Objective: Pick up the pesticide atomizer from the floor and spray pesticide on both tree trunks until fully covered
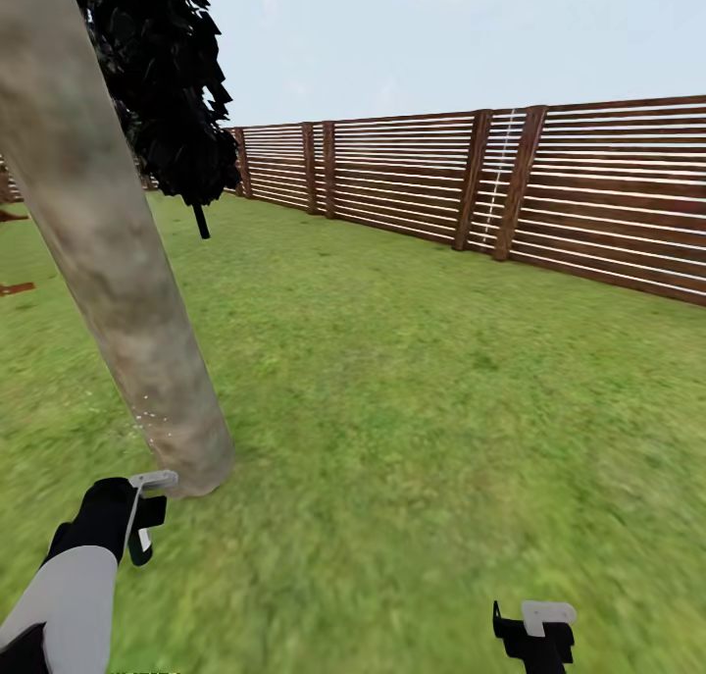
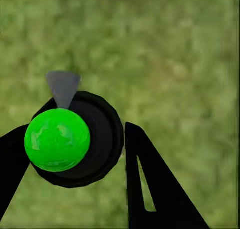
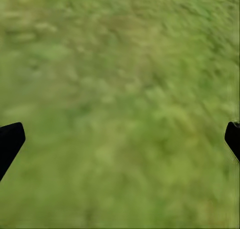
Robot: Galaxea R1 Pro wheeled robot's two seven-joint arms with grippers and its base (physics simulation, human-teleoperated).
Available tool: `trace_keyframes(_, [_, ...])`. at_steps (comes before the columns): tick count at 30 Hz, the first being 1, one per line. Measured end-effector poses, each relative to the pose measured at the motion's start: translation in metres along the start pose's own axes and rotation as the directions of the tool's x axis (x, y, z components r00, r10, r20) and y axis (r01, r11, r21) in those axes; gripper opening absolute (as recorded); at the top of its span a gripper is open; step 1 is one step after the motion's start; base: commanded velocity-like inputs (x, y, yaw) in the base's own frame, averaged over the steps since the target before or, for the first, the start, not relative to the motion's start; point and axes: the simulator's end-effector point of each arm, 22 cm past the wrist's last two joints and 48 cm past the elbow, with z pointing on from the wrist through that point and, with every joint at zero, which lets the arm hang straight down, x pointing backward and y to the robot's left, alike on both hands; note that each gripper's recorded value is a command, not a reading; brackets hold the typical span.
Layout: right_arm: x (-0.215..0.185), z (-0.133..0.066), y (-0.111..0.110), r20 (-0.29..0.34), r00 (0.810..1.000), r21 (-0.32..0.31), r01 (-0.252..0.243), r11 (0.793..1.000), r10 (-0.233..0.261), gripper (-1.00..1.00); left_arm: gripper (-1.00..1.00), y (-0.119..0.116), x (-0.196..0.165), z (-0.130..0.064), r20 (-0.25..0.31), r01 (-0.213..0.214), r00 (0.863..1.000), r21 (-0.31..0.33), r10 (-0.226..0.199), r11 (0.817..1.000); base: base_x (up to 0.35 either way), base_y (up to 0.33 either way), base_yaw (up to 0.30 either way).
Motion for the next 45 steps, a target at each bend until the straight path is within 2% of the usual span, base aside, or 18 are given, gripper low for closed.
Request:
trace_keyframes(7, [0.000, 0.000, 0.000, 0.000, 1.000, 0.000, 0.000, 1.000, 0.000, 1.00, -1.00, 0.001, 0.000, 0.000, 0.000, 0.000, 1.000, -0.002, 0.000, 1.000, 0.018, -0.291, 0.258])
trace_keyframes(20, [0.000, 0.000, 0.000, 0.000, 1.000, 0.000, 0.000, 1.000, 0.000, 1.00, -1.00, 0.006, -0.003, -0.002, 0.008, 0.008, 1.000, -0.011, -0.008, 1.000, 0.000, -0.296, 0.064])
trace_keyframes(25, [0.000, 0.000, 0.000, 0.000, 1.000, 0.001, -0.001, 1.000, 0.001, 1.00, -1.00, -0.001, -0.010, -0.004, 0.009, 0.011, 1.000, 0.007, -0.012, 1.000, 0.000, -0.149, 0.275])
trace_keyframes(26, [0.000, 0.000, 0.000, 0.000, 1.000, 0.001, -0.001, 1.000, 0.001, 1.00, -1.00, -0.008, -0.019, -0.008, 0.012, 0.019, 1.000, 0.018, -0.019, 1.000, 0.000, -0.005, 0.221])
trace_keyframes(29, [0.000, 0.000, -0.001, 0.000, 1.000, 0.002, -0.002, 1.000, 0.002, 1.00, -1.00, -0.028, -0.078, -0.043, -0.005, 0.067, 0.998, 0.061, -0.067, 0.996, 0.000, -0.001, 0.051])
trace_keyframes(32, [0.000, 0.000, -0.002, 0.000, 1.000, 0.003, 0.000, 1.000, 0.000, 1.00, -1.00, -0.034, -0.120, -0.066, 0.034, 0.083, 0.996, 0.082, -0.086, 0.993, 0.000, 0.000, 0.005])
trace_keyframes(35, [0.000, 0.000, -0.002, 0.000, 1.000, 0.003, 0.001, 1.000, -0.001, 1.00, -1.00, -0.013, -0.129, -0.077, 0.008, 0.082, 0.997, 0.042, -0.082, 0.996, 0.000, 0.000, 0.000])
trace_keyframes(38, [0.000, 0.001, -0.002, 0.001, 1.000, 0.003, 0.001, 1.000, -0.001, 1.00, -1.00, 0.045, -0.126, -0.077, 0.002, 0.110, 0.994, -0.036, -0.110, 0.993, 0.000, 0.000, 0.000])
trace_keyframes(39, [0.000, 0.001, -0.002, 0.000, 1.000, 0.003, 0.001, 1.000, -0.001, 1.00, -1.00, 0.046, -0.124, -0.076, 0.001, 0.117, 0.993, -0.031, -0.117, 0.993, 0.000, 0.000, 0.000])
trace_keyframes(41, [0.000, 0.000, -0.001, 0.000, 1.000, 0.002, 0.001, 1.000, -0.001, 1.00, -1.00, 0.029, -0.127, -0.076, 0.002, 0.089, 0.996, -0.015, -0.089, 0.996, 0.000, 0.000, 0.021])
trace_keyframes(43, [0.000, 0.000, -0.001, 0.000, 1.000, 0.002, 0.000, 1.000, 0.000, 1.00, -1.00, -0.010, -0.136, -0.082, 0.016, 0.033, 0.999, 0.016, -0.033, 0.999, 0.000, 0.000, 0.204])
trace_keyframes(45, [0.000, 0.000, -0.001, 0.000, 1.000, 0.003, 0.001, 1.000, -0.001, 1.00, -1.00, -0.013, -0.148, -0.089, 0.035, 0.020, 0.999, 0.012, -0.021, 1.000, 0.000, 0.000, 0.257])
